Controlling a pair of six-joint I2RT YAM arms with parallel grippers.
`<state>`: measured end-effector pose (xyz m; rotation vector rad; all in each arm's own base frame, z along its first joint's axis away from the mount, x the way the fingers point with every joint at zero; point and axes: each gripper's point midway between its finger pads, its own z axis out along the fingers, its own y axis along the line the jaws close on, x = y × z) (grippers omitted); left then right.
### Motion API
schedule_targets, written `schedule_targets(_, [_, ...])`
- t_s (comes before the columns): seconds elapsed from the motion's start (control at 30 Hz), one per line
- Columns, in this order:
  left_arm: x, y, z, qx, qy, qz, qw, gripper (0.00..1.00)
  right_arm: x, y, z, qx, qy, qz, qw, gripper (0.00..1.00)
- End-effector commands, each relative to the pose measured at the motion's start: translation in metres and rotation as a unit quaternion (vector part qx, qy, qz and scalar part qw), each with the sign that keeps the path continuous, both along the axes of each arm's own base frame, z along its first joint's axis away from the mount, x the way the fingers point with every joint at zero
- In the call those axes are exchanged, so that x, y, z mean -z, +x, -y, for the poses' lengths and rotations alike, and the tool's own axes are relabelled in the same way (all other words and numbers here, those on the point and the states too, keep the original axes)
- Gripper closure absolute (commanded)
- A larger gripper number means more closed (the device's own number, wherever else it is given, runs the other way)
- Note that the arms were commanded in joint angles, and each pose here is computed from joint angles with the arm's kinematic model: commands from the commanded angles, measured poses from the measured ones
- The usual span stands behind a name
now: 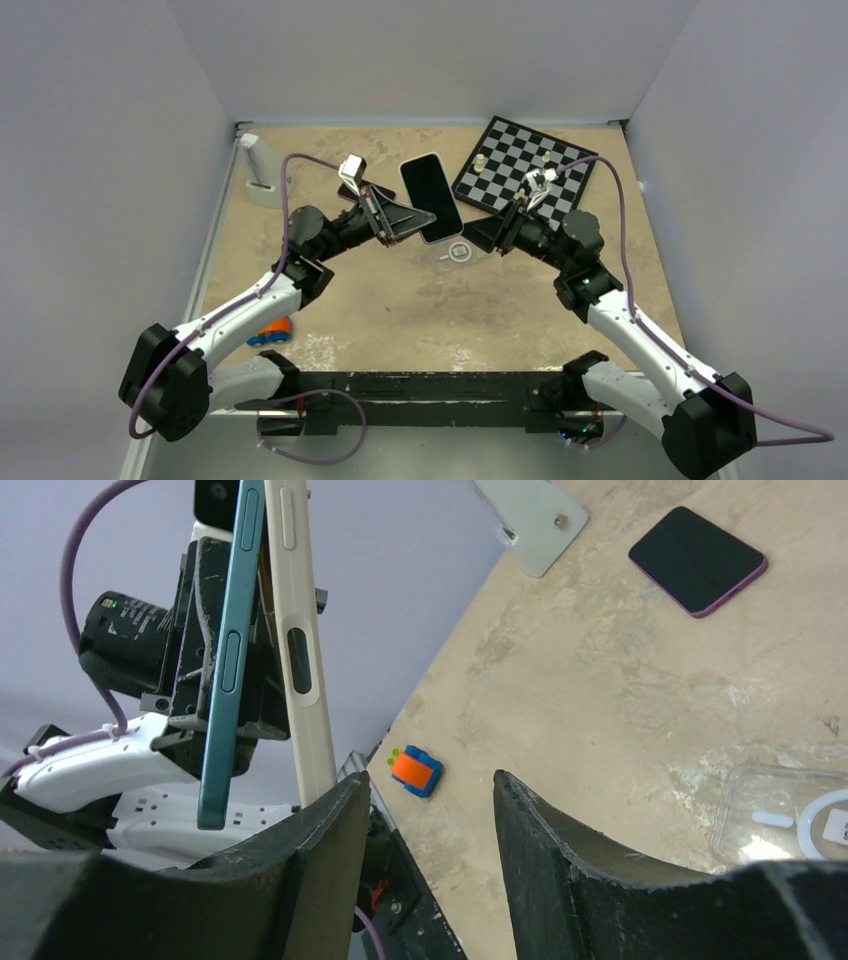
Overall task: Take the phone out of the phone case
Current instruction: Remove the phone case from the phone.
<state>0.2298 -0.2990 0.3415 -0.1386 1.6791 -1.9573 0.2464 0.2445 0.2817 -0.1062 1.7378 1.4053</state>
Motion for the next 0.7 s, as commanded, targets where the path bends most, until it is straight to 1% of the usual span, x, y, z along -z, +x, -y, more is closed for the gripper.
schedule_targets(0.0, [-0.048,-0.018,-0.003,0.032,-0.039,0.085,0.995,1.0,-0.025,-0.013,-0.006,-0.046,-0.01,0.06,0.997,0.47])
schedule_targets(0.1, [-0.047,-0.021,-0.002,0.039,-0.036,0.093,0.994,1.0,-0.025,-0.015,-0.005,-0.049,-0.026,0.061,0.997,0.45])
schedule_targets(0.2, [-0.047,-0.023,-0.003,0.039,-0.035,0.1,0.994,1.0,-0.013,-0.013,0.002,-0.025,-0.048,0.041,0.998,0.44])
schedule_targets(0.3, [-0.047,-0.024,-0.002,0.044,-0.03,0.106,0.993,1.0,-0.012,-0.016,0.008,-0.016,-0.064,0.043,0.997,0.44])
schedule_targets(0.47, [-0.04,-0.029,0.0,0.063,-0.018,0.11,0.992,1.0,-0.024,-0.029,0.008,-0.045,-0.081,0.067,0.993,0.46])
schedule_targets(0.67, [-0.038,-0.035,0.0,0.079,-0.011,0.118,0.99,1.0,-0.034,-0.036,0.005,-0.068,-0.077,0.086,0.991,0.48])
